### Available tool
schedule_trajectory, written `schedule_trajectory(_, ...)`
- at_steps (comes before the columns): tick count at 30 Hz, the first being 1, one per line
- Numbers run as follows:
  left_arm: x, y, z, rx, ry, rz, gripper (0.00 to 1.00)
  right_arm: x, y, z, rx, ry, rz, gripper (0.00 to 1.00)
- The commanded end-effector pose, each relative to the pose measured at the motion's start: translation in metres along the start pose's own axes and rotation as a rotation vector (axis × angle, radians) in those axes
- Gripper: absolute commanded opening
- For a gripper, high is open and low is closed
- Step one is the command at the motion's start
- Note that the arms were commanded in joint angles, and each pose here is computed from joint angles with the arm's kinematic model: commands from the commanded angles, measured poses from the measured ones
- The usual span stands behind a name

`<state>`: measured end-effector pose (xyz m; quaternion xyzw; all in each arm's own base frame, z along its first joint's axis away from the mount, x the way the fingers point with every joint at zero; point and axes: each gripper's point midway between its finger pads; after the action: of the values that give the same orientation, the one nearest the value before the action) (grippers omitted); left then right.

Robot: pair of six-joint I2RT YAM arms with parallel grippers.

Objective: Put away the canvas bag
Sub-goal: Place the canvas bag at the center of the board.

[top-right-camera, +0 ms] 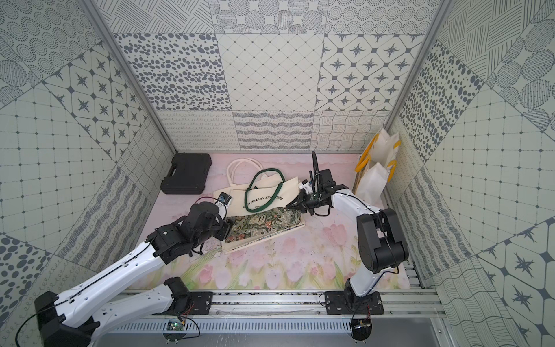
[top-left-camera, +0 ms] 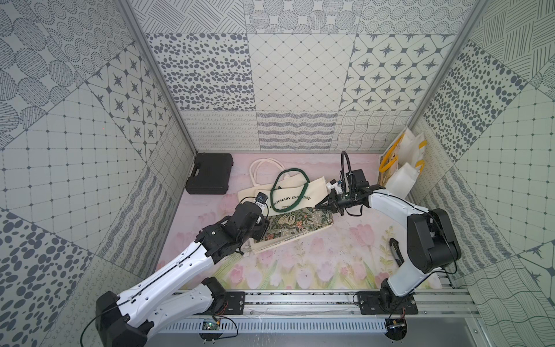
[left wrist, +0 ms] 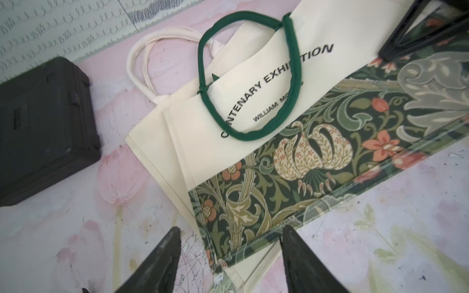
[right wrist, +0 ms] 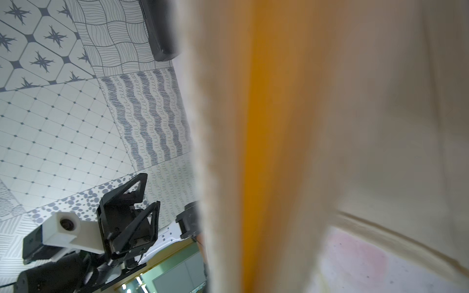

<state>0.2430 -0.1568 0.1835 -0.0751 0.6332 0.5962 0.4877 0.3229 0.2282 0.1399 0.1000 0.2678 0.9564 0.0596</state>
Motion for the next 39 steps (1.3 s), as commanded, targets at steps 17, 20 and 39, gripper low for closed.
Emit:
schedule_trajectory(17,0.004,-0.05,0.028,0.122,0.34,0.033,0.6,-0.007,-0.039,-0.015,0.344,0.425,0.252,0.02)
schedule_trajectory(20,0.004,-0.046,0.029,0.116,0.337,0.027,0.6,-0.018,-0.044,-0.023,0.384,0.423,0.243,0.02)
schedule_trajectory(39,0.019,-0.049,0.03,0.089,0.378,0.039,0.6,-0.066,-0.08,-0.009,0.292,0.49,0.174,0.03)
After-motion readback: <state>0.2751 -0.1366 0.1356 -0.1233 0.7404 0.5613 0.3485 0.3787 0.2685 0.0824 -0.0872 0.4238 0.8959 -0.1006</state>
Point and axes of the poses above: each gripper's point midway between its finger pads, its own y axis back along the fingers, its own z axis along the line the jaws close on, x = y × z, and after that the axes turned 9 degrees about -y, right-handed
